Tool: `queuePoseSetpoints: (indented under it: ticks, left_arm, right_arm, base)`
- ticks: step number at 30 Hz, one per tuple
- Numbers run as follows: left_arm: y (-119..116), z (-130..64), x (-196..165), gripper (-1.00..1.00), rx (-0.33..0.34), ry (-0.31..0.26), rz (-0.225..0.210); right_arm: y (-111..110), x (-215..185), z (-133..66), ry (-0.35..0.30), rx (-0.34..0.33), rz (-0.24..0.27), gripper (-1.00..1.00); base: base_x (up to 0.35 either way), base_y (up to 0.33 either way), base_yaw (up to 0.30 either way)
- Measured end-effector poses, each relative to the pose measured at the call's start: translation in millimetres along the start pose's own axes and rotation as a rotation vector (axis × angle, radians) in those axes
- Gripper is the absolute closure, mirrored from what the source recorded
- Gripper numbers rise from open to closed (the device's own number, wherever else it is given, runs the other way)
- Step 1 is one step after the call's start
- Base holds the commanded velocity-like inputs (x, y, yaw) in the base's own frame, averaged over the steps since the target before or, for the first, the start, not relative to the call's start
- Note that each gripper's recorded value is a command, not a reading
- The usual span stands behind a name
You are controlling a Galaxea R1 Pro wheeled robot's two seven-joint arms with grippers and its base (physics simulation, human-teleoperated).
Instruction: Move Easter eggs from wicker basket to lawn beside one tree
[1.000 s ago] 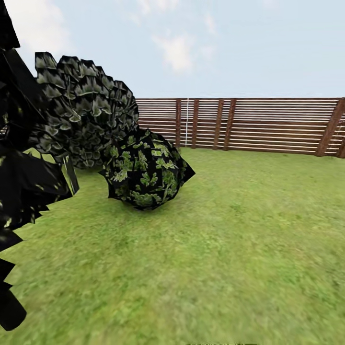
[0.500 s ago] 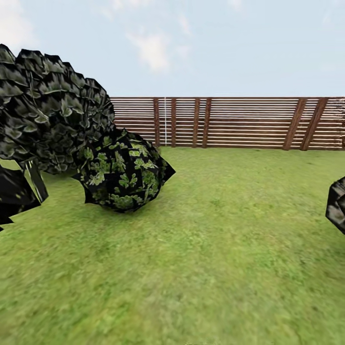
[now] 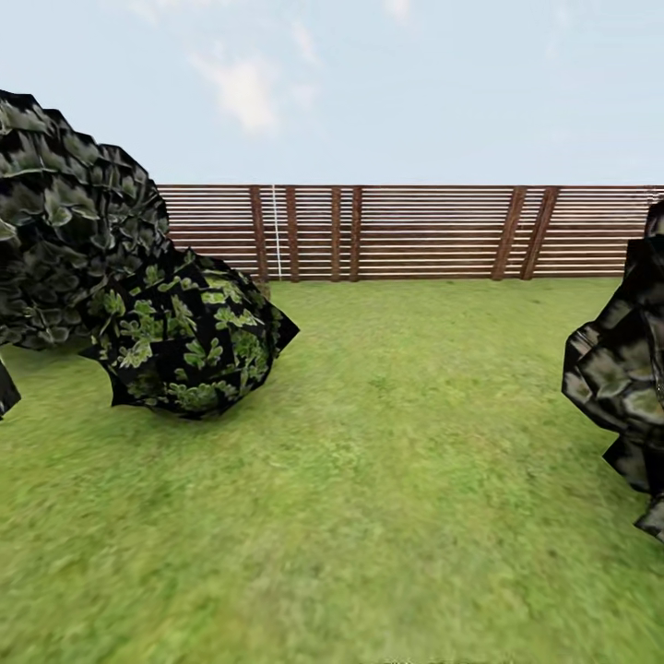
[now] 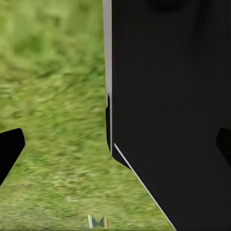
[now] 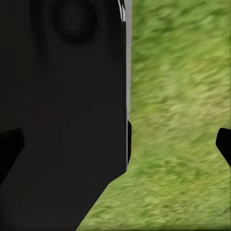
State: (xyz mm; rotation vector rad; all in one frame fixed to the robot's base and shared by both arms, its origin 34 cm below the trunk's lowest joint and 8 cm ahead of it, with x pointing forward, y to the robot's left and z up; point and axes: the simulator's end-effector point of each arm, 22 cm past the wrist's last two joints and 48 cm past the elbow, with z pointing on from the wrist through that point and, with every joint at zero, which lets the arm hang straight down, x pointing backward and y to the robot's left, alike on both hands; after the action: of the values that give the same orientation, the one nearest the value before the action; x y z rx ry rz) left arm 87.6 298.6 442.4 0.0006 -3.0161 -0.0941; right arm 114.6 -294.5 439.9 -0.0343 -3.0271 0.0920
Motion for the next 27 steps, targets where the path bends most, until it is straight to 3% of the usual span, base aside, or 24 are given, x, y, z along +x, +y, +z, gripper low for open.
queuePoseSetpoints:
  ticks: [6, 27]
  left_arm:
    - [-1.0, -0.1, 1.2, -1.0, 0.002, 0.004, 0.003]
    - [-1.2, -0.1, 1.3, -1.0, 0.003, 0.004, 0.004]
  right_arm:
    - [0.0, 0.2, -0.1, 0.0, 0.0, -0.002, -1.0]
    - [-0.2, 0.3, -0.1, 0.0, 0.001, -0.005, -1.0]
  base:
    - [0.238, 0.0, -0.189]
    - [0.327, 0.0, -0.026]
